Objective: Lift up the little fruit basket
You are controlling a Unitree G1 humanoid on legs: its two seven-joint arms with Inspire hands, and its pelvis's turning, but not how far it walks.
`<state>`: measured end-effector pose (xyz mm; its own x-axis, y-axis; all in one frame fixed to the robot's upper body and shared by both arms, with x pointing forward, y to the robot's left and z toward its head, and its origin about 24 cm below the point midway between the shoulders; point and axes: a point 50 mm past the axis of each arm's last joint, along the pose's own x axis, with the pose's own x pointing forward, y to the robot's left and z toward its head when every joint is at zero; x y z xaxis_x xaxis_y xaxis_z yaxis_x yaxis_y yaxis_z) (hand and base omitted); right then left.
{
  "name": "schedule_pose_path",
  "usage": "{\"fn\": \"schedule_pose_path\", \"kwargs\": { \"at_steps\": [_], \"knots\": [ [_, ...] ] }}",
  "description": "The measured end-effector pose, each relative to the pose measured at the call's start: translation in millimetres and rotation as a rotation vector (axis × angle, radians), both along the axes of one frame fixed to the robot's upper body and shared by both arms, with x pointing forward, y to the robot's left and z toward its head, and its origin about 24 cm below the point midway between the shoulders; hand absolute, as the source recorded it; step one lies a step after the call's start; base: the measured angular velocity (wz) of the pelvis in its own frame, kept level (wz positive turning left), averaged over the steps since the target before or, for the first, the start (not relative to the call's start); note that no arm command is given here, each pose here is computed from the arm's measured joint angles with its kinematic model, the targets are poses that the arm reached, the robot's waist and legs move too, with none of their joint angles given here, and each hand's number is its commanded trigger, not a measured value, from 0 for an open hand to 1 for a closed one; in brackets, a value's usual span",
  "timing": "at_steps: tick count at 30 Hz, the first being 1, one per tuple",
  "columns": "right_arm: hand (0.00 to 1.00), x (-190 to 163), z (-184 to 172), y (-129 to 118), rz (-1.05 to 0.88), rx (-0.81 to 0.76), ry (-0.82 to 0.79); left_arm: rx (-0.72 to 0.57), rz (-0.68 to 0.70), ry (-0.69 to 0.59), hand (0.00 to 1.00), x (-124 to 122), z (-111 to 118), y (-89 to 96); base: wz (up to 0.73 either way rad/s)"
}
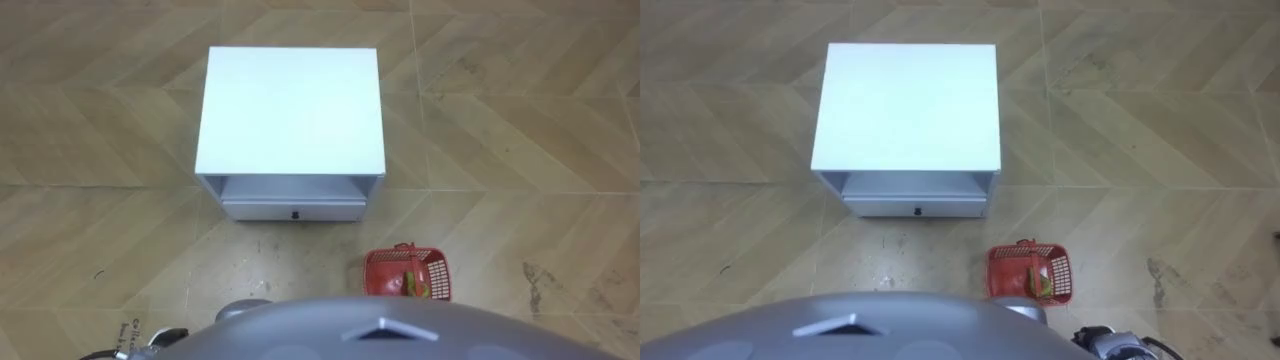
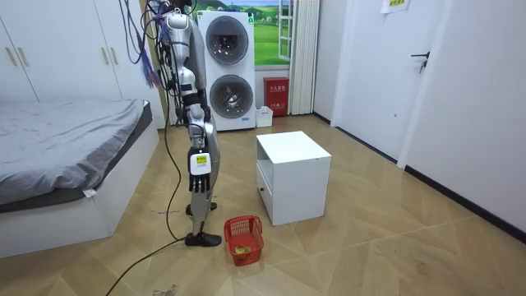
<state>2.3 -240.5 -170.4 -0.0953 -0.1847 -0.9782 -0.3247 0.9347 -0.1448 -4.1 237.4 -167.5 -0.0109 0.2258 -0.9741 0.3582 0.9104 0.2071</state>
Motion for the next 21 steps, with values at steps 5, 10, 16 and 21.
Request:
{"fn": "schedule_pose_path", "kwargs": {
  "at_steps": [5,10,16,21],
  "knots": [
    [0.00,2.0,-0.1,0.9,0.011,0.010,-0.004,0.002,-0.003,-0.009,0.00,3.4,0.2,0.7,0.00],
    [0.00,3.0,-0.1,1.2,0.021,0.010,-0.008,0.012,-0.005,-0.016,0.00,5.6,0.8,3.2,0.00],
    [0.00,3.4,-0.1,1.2,0.021,0.009,-0.008,0.027,-0.005,-0.018,0.00,4.8,0.8,3.5,0.00],
    [0.00,-0.6,-0.3,1.3,0.017,0.010,0.008,0.020,-0.003,-0.018,0.00,4.5,0.1,0.6,0.00]
  ]
}}
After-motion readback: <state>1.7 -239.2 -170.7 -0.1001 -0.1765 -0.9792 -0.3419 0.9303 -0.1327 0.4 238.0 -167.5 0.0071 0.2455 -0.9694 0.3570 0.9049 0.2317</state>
